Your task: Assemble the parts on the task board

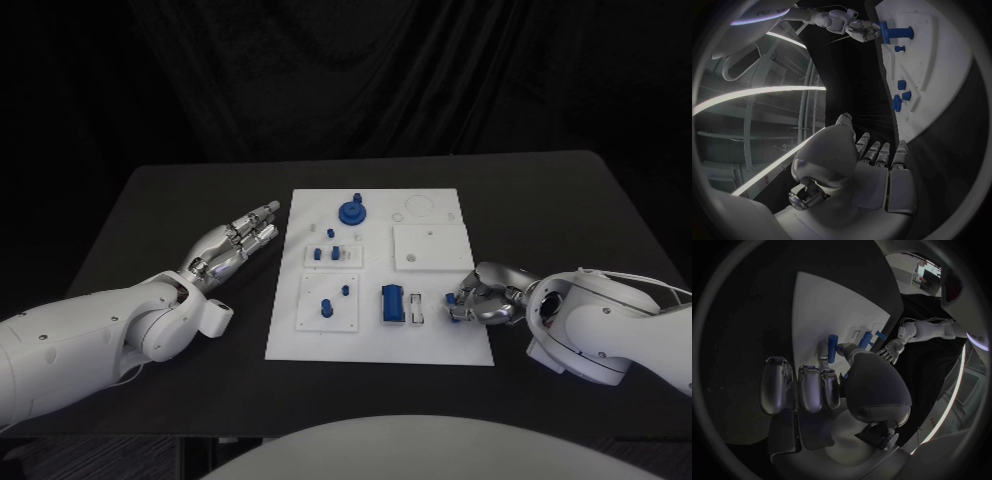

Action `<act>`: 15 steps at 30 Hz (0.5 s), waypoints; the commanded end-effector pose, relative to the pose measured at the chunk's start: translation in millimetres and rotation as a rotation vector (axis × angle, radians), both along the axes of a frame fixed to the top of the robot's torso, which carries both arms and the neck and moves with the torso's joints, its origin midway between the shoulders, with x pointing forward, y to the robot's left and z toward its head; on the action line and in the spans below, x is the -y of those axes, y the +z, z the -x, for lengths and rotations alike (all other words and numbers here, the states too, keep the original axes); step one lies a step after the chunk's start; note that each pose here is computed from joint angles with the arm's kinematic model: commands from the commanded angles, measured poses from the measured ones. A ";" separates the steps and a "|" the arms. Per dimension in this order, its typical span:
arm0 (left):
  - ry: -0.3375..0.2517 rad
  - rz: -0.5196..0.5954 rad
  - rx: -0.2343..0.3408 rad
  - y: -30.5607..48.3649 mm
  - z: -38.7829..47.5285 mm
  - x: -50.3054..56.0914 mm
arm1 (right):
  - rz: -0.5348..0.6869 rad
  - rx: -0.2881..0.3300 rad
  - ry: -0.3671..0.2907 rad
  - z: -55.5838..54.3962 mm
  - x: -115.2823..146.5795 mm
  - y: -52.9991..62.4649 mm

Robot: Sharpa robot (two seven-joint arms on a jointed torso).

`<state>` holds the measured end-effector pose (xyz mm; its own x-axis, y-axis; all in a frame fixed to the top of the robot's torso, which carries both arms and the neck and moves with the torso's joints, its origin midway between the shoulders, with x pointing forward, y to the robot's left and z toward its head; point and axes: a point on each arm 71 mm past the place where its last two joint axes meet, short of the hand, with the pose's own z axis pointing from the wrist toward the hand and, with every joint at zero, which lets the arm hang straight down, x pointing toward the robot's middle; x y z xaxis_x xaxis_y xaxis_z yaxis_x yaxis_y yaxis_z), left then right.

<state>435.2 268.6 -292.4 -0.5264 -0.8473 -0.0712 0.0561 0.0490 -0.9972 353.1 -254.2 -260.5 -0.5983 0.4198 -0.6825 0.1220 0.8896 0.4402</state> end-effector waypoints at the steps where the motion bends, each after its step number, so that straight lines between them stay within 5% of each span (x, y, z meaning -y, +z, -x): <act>1: -0.020 0.080 0.114 9.3 1.8 1.7 | -0.140 -0.064 -0.111 4.3 -1.3 -2.1; 15: -0.021 0.076 0.107 8.6 1.3 1.8 | -0.209 -0.082 -0.132 1.9 -10.1 -1.6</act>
<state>435.5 268.2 -292.6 -0.5278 -0.8465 -0.0704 0.0556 0.0483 -0.9973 350.6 -245.2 -263.0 -0.5960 0.5902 -0.5444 0.2542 0.7818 0.5694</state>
